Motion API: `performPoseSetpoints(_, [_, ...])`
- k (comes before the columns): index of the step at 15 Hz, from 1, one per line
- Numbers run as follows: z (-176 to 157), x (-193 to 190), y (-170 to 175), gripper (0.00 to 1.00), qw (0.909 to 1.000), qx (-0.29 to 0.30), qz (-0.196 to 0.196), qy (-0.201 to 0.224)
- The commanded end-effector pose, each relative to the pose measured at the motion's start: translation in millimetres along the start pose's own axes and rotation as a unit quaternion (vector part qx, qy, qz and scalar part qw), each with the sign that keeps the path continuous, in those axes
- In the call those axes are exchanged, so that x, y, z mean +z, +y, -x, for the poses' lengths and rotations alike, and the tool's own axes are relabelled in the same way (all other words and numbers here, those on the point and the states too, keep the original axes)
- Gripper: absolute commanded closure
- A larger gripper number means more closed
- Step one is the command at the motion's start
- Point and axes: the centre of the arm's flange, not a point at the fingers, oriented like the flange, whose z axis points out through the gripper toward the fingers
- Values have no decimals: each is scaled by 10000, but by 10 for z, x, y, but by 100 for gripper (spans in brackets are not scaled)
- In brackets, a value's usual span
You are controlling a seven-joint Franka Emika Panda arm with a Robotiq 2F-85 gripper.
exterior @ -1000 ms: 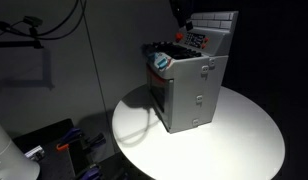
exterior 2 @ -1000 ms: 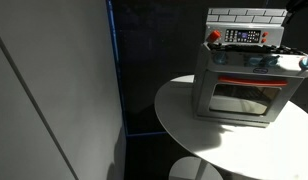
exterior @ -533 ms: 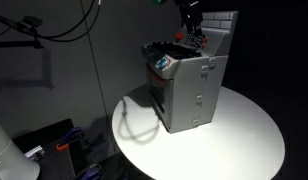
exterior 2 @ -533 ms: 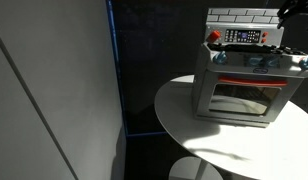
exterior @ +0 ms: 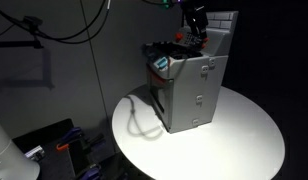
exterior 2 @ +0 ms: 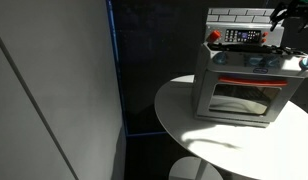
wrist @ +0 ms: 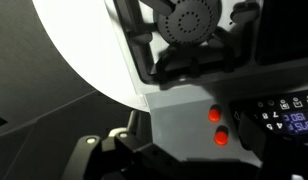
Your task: Push the bottom right orange button
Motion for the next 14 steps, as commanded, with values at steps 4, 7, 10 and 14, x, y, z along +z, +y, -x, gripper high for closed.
performPoseSetpoints(4, [-35, 16, -2, 0, 10000, 29, 10, 18])
performPoseSetpoints(7, [-39, 7, -7, 0, 10000, 38, 5, 26])
performPoseSetpoints(10, [-53, 33, -17, 0, 10000, 38, 22, -20])
performPoseSetpoints(14, [-85, 107, -19, 0, 9999, 75, 70, -68])
